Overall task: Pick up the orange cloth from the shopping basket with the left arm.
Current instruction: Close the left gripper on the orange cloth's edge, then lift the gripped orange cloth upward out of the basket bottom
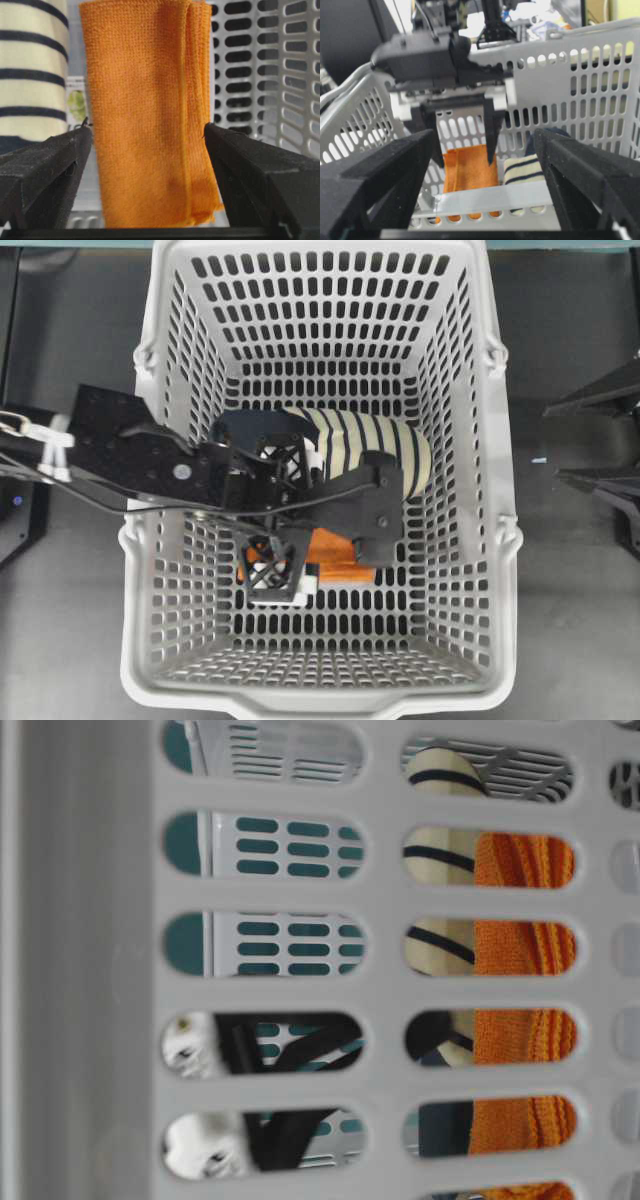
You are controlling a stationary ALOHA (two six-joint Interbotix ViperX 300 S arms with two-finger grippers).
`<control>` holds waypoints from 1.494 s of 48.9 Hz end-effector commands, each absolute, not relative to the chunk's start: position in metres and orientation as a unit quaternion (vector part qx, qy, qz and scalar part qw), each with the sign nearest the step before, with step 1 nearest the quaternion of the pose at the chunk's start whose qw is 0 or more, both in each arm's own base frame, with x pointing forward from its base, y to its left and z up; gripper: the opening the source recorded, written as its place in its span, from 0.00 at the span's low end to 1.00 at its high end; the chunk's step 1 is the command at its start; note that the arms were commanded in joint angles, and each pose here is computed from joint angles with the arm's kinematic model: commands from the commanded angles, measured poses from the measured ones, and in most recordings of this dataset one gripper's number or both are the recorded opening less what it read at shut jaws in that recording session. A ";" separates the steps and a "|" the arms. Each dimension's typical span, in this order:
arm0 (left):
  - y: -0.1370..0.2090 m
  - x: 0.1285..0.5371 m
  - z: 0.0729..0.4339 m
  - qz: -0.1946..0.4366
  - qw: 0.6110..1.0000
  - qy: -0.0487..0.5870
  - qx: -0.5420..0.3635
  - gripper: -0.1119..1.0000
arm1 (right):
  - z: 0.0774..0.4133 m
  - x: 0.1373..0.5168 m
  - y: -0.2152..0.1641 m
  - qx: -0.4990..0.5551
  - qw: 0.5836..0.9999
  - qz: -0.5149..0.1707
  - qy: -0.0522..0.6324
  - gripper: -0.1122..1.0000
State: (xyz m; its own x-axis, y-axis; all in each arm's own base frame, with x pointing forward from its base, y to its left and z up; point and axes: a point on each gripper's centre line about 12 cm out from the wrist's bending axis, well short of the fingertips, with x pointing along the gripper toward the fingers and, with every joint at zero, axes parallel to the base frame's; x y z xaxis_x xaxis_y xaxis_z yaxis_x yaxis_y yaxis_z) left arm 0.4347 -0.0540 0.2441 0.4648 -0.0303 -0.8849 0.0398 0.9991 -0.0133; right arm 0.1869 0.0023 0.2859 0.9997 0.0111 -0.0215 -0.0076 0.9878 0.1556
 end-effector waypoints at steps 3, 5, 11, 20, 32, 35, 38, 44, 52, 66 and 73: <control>-0.057 0.440 0.242 -0.011 0.860 0.511 -0.014 0.89 | 0.290 0.188 0.002 0.078 0.997 0.004 0.005 0.79; -0.057 0.440 0.236 -0.009 0.857 0.515 -0.016 0.89 | 0.290 0.188 0.002 0.077 0.997 0.004 0.005 0.79; -0.059 0.440 0.220 -0.009 0.850 0.527 -0.014 0.89 | 0.290 0.188 0.002 0.076 0.997 0.004 0.006 0.79; -0.059 0.440 0.203 -0.006 0.841 0.541 -0.015 0.88 | 0.289 0.188 0.002 0.076 0.997 0.004 0.007 0.79; -0.059 0.439 0.202 -0.006 0.841 0.541 -0.016 0.65 | 0.288 0.188 0.002 0.076 0.997 0.004 0.008 0.79; -0.059 0.439 0.204 -0.007 0.842 0.539 -0.014 0.49 | 0.288 0.188 0.002 0.076 0.997 0.004 0.008 0.79; -0.059 0.439 0.212 -0.009 0.847 0.532 -0.013 0.34 | 0.288 0.188 0.002 0.076 0.997 0.004 0.008 0.79; -0.058 0.439 0.232 -0.012 0.854 0.520 -0.011 0.22 | 0.287 0.188 0.002 0.076 0.997 0.004 0.010 0.79; -0.056 0.438 0.271 -0.016 0.859 0.512 -0.002 0.22 | 0.286 0.188 0.002 0.076 0.997 0.003 0.010 0.79; -0.052 0.437 0.383 -0.028 0.876 0.480 0.022 0.22 | 0.284 0.188 0.002 0.076 0.997 0.004 0.013 0.79; -0.049 0.432 0.423 -0.025 0.878 0.478 0.023 0.22 | 0.284 0.188 0.002 0.077 0.997 0.003 0.013 0.79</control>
State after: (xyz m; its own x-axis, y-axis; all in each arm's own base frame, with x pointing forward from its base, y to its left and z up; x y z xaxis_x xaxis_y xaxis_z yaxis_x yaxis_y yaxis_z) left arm 0.4393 -0.0529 0.3830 0.4963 -0.0251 -0.8678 0.0758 0.9970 0.0145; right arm 0.1864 0.0020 0.2808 0.9994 0.0097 -0.0338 -0.0044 0.9883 0.1525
